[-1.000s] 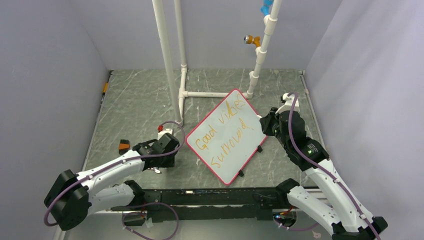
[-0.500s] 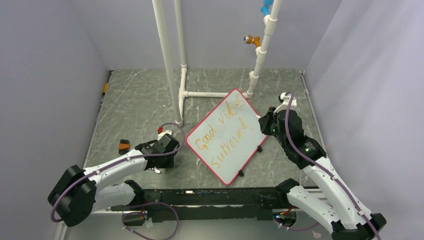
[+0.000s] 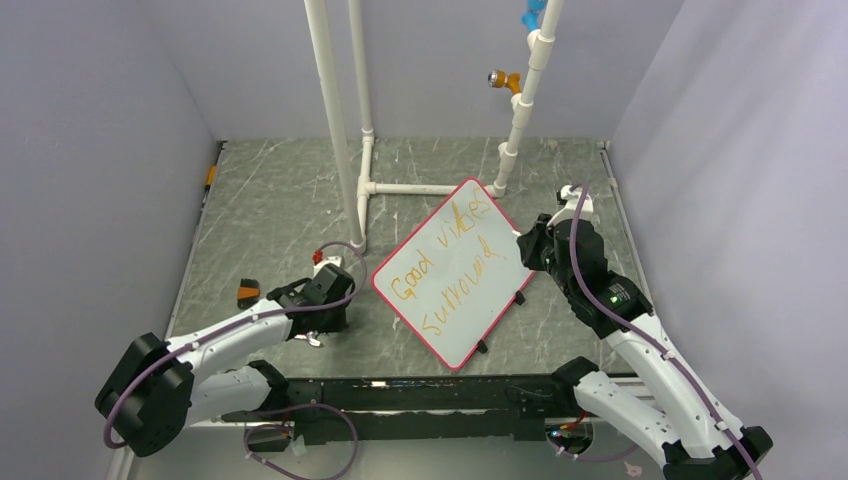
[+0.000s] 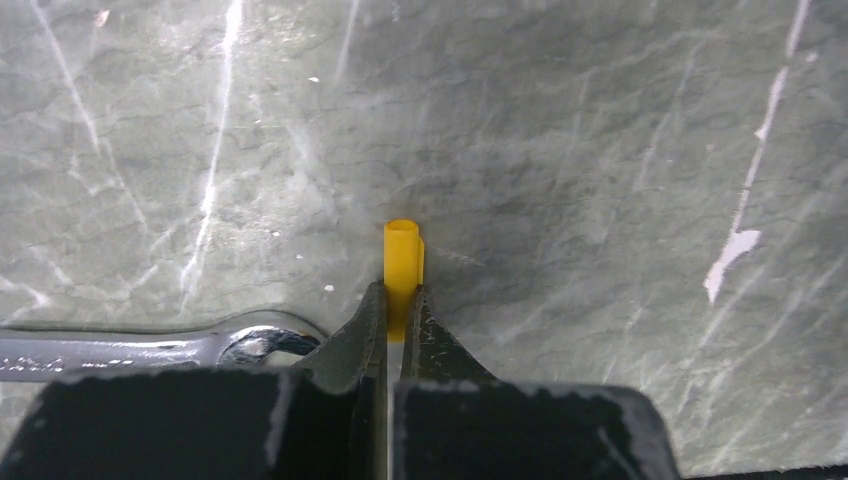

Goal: Write a sentence on the whiteboard
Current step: Pick up the pen cap from the center of the board.

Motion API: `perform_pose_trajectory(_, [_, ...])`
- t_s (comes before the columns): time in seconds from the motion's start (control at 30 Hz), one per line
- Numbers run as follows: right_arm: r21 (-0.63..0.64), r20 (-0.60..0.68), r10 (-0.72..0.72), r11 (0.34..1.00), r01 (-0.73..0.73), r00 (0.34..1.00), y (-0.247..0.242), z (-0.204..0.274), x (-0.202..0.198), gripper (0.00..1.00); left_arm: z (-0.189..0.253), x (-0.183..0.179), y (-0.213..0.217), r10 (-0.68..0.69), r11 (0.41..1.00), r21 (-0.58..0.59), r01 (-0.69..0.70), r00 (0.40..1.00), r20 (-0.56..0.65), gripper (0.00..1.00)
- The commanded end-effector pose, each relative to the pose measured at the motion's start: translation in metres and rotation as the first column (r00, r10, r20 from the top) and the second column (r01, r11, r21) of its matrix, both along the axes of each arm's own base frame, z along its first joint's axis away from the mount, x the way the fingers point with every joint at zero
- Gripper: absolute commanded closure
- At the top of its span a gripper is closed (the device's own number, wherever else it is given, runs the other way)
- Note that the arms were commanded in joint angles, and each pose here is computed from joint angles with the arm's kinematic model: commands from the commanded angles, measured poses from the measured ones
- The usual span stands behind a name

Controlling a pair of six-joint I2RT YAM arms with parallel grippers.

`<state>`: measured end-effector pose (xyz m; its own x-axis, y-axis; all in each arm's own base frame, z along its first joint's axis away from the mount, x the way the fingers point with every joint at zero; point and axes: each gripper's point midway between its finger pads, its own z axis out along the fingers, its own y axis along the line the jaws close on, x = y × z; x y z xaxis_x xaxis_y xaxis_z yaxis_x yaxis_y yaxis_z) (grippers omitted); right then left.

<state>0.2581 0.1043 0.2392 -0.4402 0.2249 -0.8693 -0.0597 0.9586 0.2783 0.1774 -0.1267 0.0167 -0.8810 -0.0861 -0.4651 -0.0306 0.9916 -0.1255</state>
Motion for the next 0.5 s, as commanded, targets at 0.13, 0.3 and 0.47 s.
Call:
perform_pose_trajectory(0.13, [0.018,0.067,0.044,0.999,-0.046,0.997,0.008,0.028,0.003,1.00,0.029,0.003,-0.021,-0.129,0.987,-0.092,0.134,0.990,0.061,1.00])
perform_pose_trajectory(0.3, [0.042,0.103,0.117,0.992,-0.122,0.988,0.020,0.044,0.001,1.00,0.073,0.007,-0.026,-0.193,0.972,-0.109,0.209,0.971,0.142,1.00])
perform_pose_trajectory(0.47, [0.072,0.126,0.184,0.978,-0.194,0.975,0.033,0.054,-0.003,1.00,0.108,0.009,-0.023,-0.274,0.955,-0.066,0.290,0.943,0.188,1.00])
